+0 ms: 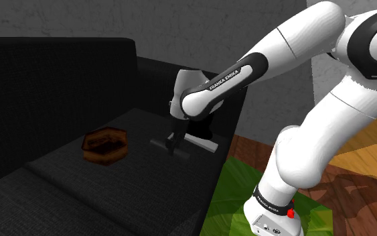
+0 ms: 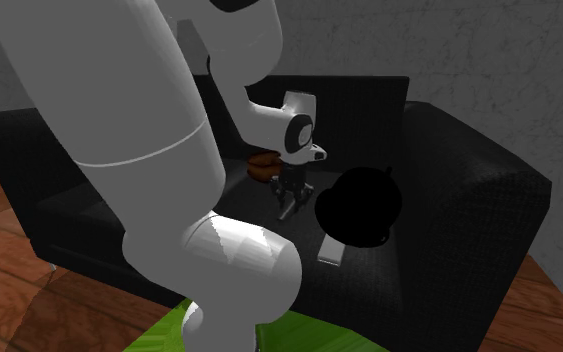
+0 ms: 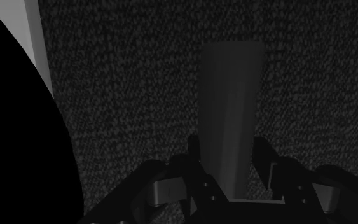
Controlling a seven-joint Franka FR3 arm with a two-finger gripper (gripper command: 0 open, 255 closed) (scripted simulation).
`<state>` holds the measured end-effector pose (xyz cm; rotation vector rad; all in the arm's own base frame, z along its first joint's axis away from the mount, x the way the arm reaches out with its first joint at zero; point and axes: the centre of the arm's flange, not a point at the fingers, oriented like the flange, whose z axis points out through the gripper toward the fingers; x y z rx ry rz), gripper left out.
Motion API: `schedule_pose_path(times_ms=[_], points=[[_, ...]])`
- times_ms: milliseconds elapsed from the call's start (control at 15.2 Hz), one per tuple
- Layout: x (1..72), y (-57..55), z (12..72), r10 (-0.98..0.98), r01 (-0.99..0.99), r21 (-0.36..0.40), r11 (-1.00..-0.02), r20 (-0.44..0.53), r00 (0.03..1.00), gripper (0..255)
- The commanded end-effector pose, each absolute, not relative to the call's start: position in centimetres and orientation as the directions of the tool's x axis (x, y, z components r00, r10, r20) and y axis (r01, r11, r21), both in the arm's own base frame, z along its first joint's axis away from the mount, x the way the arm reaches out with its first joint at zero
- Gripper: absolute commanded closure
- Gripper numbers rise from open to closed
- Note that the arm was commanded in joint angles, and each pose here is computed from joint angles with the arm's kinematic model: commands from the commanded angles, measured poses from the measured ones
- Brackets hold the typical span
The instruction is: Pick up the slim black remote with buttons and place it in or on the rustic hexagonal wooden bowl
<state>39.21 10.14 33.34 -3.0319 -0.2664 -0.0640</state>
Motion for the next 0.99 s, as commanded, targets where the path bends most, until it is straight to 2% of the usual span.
schedule_pose_path(times_ms=[0, 924], points=[[39.1, 10.2, 34.5, 0.172, 0.176, -0.093, -0.980, 0.050, 0.984, 255], [39.1, 10.2, 41.9, 0.172, 0.176, -0.093, -0.980, 0.050, 0.984, 255]])
